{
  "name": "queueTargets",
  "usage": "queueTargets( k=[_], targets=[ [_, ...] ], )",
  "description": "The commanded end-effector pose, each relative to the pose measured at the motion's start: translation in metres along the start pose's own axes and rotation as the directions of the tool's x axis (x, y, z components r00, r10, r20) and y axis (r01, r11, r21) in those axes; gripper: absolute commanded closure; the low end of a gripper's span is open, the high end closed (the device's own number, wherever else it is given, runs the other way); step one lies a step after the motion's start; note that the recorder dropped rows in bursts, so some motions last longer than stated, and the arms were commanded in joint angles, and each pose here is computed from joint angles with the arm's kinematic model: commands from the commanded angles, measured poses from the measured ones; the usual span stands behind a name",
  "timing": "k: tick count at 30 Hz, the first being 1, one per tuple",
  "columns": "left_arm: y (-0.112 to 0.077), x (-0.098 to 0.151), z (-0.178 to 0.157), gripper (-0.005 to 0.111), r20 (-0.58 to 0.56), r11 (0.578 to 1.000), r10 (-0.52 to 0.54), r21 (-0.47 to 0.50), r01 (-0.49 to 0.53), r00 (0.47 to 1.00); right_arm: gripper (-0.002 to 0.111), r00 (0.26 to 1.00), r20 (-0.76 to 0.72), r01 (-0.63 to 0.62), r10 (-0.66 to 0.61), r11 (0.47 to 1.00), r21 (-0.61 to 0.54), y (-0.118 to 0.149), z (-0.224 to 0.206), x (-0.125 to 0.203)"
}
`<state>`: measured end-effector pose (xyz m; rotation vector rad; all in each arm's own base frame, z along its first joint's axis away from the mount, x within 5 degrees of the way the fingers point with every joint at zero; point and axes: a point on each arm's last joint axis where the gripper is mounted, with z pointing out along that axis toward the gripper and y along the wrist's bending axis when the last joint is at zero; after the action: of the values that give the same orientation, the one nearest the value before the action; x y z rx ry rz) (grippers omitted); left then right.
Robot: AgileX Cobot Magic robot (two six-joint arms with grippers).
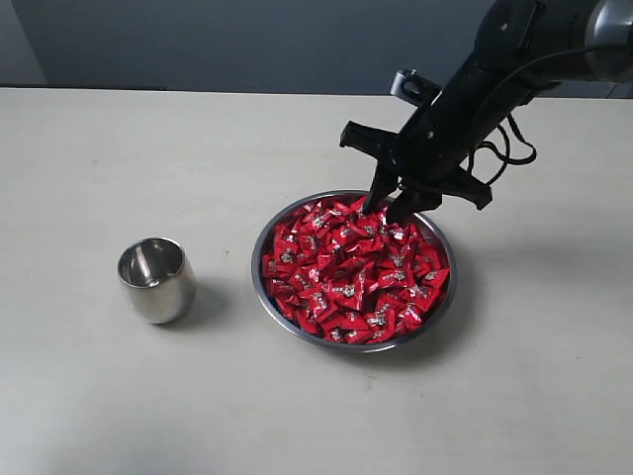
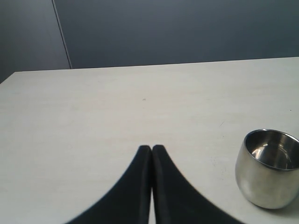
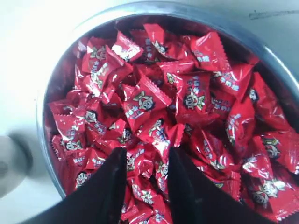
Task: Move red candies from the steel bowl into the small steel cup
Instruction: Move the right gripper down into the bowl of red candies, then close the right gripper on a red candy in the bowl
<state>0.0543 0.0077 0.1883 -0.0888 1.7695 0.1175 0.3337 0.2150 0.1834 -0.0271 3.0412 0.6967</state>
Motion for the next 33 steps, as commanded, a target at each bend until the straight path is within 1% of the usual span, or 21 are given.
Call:
queueTargets(
  k=[1,4,7,9,19,23,27,33],
  targets=[
    [0.0,0.001,0.0,0.106,0.003,1.0,-0.005,0.0,0.005,1.0,0.078,1.0,0.003,-0.005,0.005,1.0,-0.01,0.0,-0.005,-0.001],
    [0.0,0.001,0.0,0.106,0.003,1.0,-0.005,0.0,0.005,1.0,0.078,1.0,-0.011,0.0,0.0,1.0,0.006,-0.002,-0.003,0.001],
    [0.0,0.001,0.0,0.106,0.003,1.0,-0.005,0.0,0.005,1.0,0.078,0.998,-0.053,-0.039,0.041,0.999,0.036,-0.014,0.009,0.012],
    [0.0,0.001,0.0,0.106,0.003,1.0,-0.005,0.0,0.005,1.0,0.078,0.997,-0.06,-0.056,0.058,0.998,0.032,-0.018,0.013,0.015],
    [0.0,0.001,0.0,0.106,0.003,1.0,-0.005,0.0,0.005,1.0,0.078,0.996,-0.014,-0.091,0.091,0.995,-0.042,-0.012,0.016,0.01],
    [0.0,0.001,0.0,0.106,0.003,1.0,-0.005,0.0,0.005,1.0,0.078,0.993,-0.054,-0.109,0.107,0.993,-0.041,-0.015,0.026,0.011],
    [0.0,0.001,0.0,0.106,0.003,1.0,-0.005,0.0,0.005,1.0,0.078,0.992,-0.058,-0.116,0.112,0.991,-0.061,-0.014,0.027,0.011],
    [0.0,0.001,0.0,0.106,0.003,1.0,-0.005,0.0,0.005,1.0,0.078,0.992,-0.057,-0.112,0.109,0.992,-0.058,-0.014,0.027,0.011]
  ],
)
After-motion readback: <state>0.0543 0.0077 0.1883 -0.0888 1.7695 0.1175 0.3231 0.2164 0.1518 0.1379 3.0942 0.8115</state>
